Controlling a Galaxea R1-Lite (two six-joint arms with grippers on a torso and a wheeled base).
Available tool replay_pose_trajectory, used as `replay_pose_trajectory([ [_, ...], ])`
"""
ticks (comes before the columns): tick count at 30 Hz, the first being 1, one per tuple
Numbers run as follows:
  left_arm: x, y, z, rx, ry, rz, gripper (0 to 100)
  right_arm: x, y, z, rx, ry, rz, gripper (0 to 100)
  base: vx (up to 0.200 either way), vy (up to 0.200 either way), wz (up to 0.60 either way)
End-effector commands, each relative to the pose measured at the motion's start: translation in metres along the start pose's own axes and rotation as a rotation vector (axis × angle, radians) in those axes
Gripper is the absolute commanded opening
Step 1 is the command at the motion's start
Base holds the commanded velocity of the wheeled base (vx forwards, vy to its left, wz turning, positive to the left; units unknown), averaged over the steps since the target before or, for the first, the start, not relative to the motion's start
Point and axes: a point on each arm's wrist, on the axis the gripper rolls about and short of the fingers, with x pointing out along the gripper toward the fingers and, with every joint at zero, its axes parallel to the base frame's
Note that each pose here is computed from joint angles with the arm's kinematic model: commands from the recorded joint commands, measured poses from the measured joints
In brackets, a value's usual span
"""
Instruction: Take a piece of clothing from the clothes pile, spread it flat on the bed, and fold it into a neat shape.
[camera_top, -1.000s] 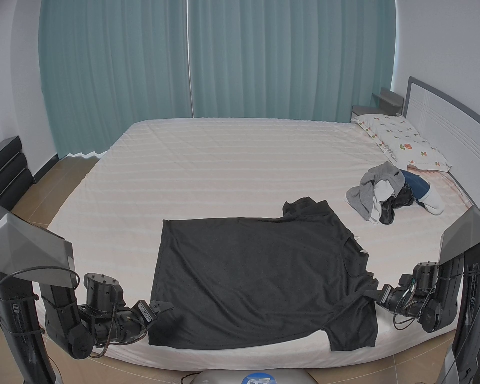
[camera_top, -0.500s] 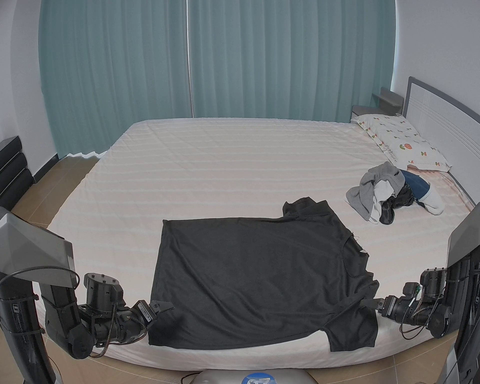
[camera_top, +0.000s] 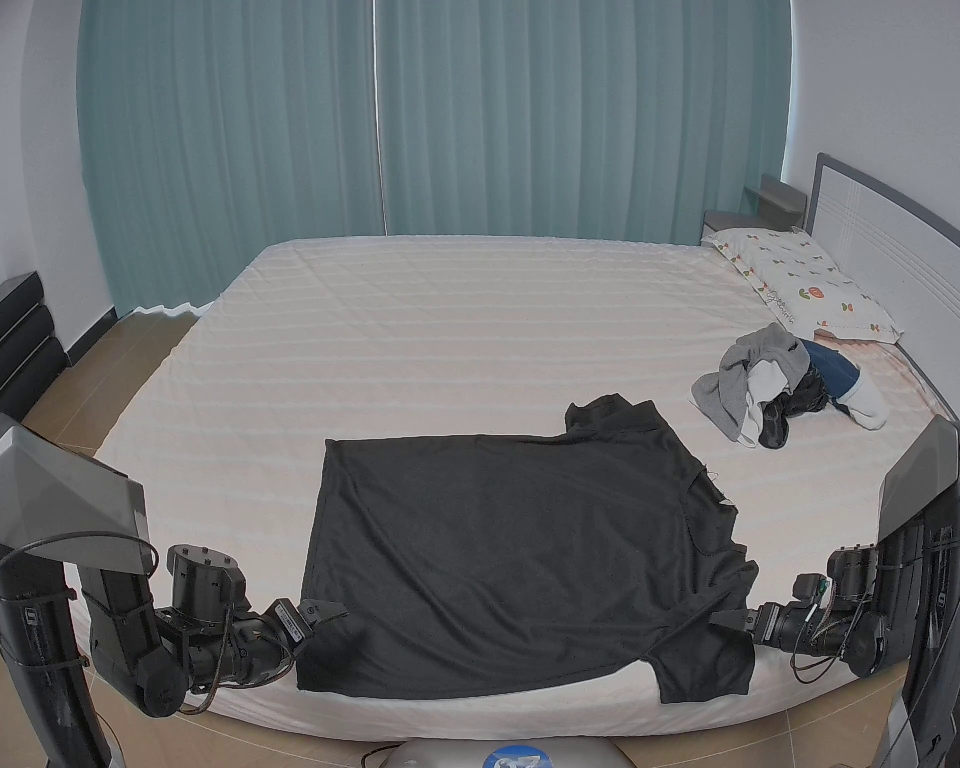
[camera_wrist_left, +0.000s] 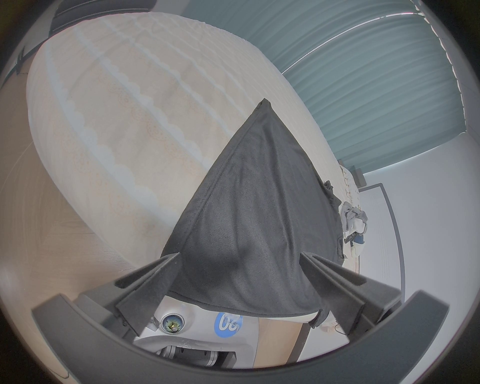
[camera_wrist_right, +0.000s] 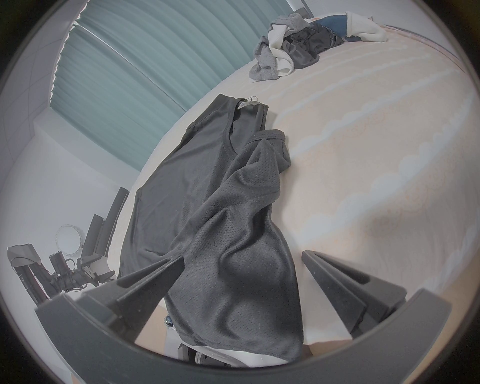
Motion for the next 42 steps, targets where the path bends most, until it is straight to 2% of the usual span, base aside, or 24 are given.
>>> replay_pose_trajectory([
  [1,0.0,0.0,0.0,0.0,0.001,-0.002,100,0.006,-0.003,0.0,-0.001,-0.002,-0.001,100,0.0,0.0,0.0],
  [4,0.0,0.0,0.0,0.001,0.002,-0.001,100,0.007,-0.003,-0.002,-0.005,0.005,0.001,100,0.0,0.0,0.0],
  [5,0.0,0.0,0.0,0.0,-0.001,-0.001,100,0.007,-0.003,-0.002,-0.005,0.005,0.001,0,0.0,0.0,0.0],
  [15,-0.003,0.003,-0.004,0.01,0.011,0.019,100,-0.008,-0.001,0.0,0.009,-0.01,-0.017,0,0.0,0.0,0.0],
  [18,-0.005,0.007,-0.004,0.053,-0.009,0.051,100,-0.018,0.003,-0.002,0.013,-0.008,-0.018,0,0.0,0.0,0.0],
  [23,-0.008,0.02,-0.015,0.157,0.044,0.118,100,-0.029,0.007,-0.001,0.018,-0.019,-0.019,0,0.0,0.0,0.0],
  [31,-0.01,0.023,-0.029,0.241,0.105,0.146,100,-0.03,0.006,-0.004,0.024,-0.007,-0.021,0,0.0,0.0,0.0],
  [39,0.006,0.026,-0.033,0.31,0.065,0.156,100,-0.029,0.007,-0.004,0.022,-0.005,-0.019,0,0.0,0.0,0.0],
  [42,0.014,0.031,-0.039,0.4,0.051,0.173,100,-0.029,0.007,-0.004,0.021,-0.006,-0.018,0,0.0,0.0,0.0],
])
